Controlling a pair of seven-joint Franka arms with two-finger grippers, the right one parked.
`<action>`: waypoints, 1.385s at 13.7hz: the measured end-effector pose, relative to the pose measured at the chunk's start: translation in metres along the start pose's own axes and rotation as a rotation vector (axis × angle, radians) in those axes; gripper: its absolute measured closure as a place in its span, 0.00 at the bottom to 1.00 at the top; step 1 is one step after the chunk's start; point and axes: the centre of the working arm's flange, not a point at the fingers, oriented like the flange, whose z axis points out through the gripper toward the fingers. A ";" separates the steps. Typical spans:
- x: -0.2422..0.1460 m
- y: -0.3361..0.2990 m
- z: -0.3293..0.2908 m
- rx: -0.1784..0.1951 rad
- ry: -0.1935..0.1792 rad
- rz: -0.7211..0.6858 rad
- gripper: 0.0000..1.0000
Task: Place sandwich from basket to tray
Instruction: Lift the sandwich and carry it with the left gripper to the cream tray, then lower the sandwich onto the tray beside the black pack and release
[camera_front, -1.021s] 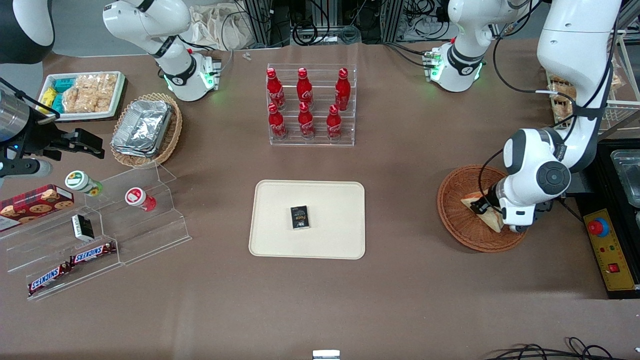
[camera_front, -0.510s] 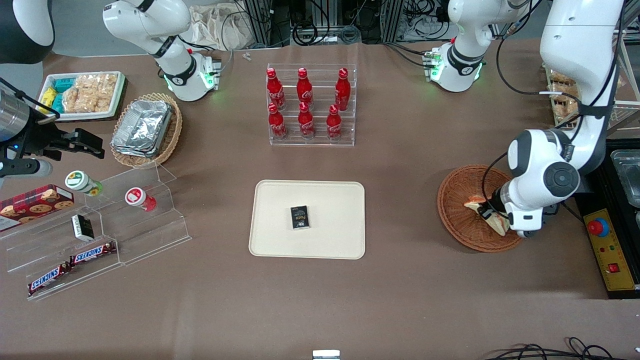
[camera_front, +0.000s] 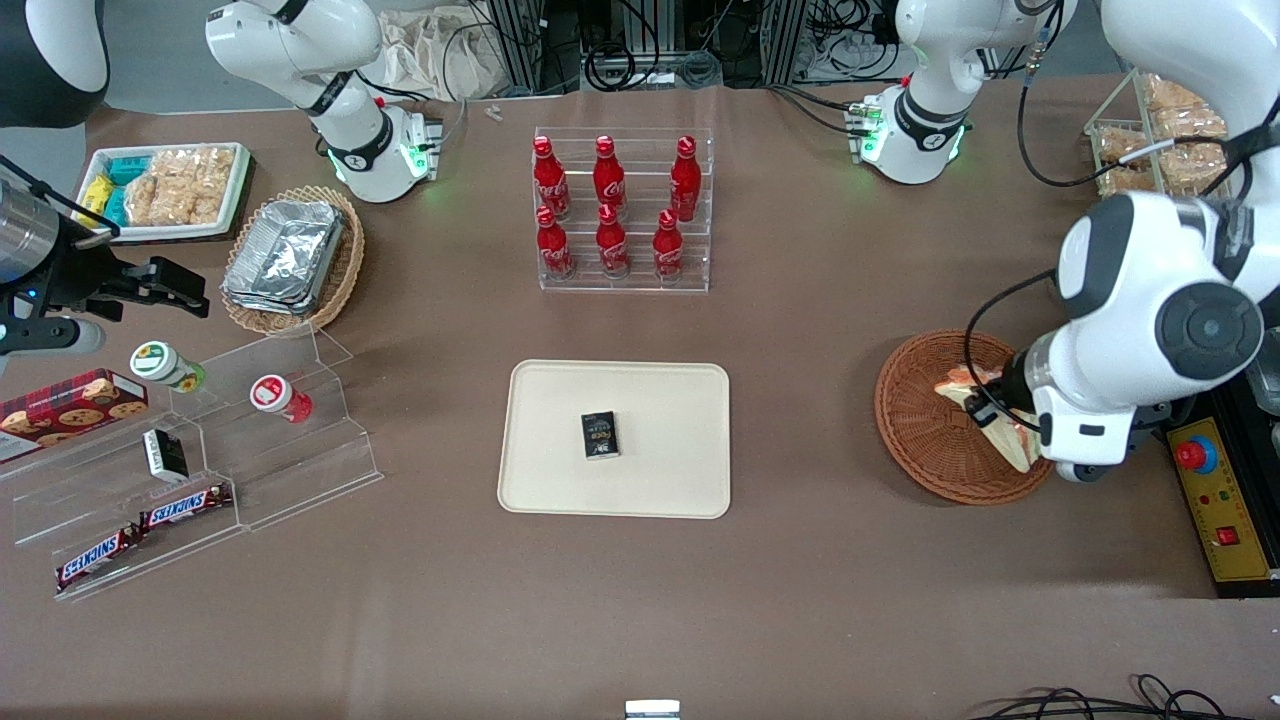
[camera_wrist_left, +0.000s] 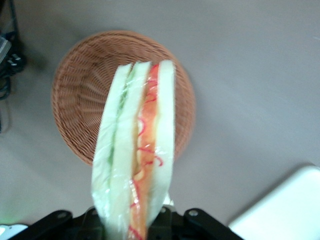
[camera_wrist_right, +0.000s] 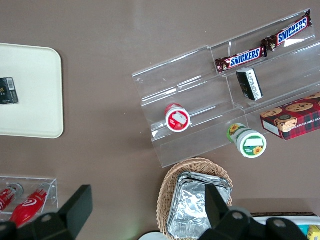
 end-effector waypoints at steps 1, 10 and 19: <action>-0.020 0.019 -0.014 -0.025 0.007 0.047 0.80; -0.140 0.206 0.073 -0.102 -0.027 0.330 0.83; -0.178 0.269 0.227 -0.061 0.002 0.408 0.78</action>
